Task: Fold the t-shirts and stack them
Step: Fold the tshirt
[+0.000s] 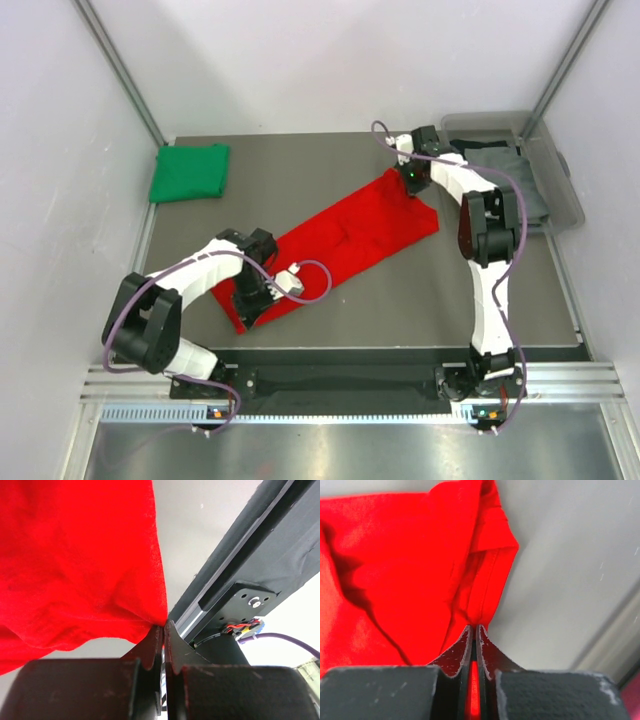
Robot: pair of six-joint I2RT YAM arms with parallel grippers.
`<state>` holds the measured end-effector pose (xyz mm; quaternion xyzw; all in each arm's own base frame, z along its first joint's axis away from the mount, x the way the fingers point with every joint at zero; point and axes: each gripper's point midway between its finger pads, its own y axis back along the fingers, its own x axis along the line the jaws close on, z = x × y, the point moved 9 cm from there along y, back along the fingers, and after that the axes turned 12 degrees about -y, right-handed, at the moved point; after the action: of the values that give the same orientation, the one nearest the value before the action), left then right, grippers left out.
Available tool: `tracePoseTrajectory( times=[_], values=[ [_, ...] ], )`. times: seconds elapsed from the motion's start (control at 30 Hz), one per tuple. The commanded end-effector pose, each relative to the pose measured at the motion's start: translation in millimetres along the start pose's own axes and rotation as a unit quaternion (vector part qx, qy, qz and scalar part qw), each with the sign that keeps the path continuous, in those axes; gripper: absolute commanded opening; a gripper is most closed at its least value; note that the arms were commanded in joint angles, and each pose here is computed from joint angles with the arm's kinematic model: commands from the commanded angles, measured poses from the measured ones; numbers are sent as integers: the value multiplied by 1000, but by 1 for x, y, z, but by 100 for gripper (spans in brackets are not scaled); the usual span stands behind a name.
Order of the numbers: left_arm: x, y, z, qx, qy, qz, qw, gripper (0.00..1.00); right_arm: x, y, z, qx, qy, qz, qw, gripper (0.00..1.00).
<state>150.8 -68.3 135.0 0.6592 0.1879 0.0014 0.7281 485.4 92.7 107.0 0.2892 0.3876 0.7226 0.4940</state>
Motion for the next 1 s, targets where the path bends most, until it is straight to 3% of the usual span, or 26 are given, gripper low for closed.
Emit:
tracePoseTrajectory(
  times=[0.0,0.13,0.47,0.67,0.83,0.87,0.9,0.93,0.97],
  values=[
    [-1,1,14,-23,-8,-10,1000,0,-7,-24,9,-1,1,-4,1000,0],
    [-2,-7,32,-17,-28,-31,999,0,-11,-28,53,-58,9,-25,998,1],
    [-17,-30,114,11,-129,-94,987,1,1,-51,99,-173,52,-78,981,4],
    [-38,-38,164,13,-169,-149,974,1,15,-52,122,-234,76,-89,965,0],
    [-65,-34,196,6,-221,-163,962,9,31,-52,136,-273,83,-83,955,0],
    [-72,-27,206,-10,-234,-167,958,18,32,-49,140,-284,81,-77,952,2],
    [-75,-22,210,-19,-237,-170,956,18,32,-47,141,-286,79,-76,952,2],
    [-77,-15,215,-29,-240,-170,955,30,35,-48,139,-286,76,-69,953,16],
    [-79,-8,219,-41,-246,-170,953,31,35,-36,146,-300,73,-70,949,26]
  ],
)
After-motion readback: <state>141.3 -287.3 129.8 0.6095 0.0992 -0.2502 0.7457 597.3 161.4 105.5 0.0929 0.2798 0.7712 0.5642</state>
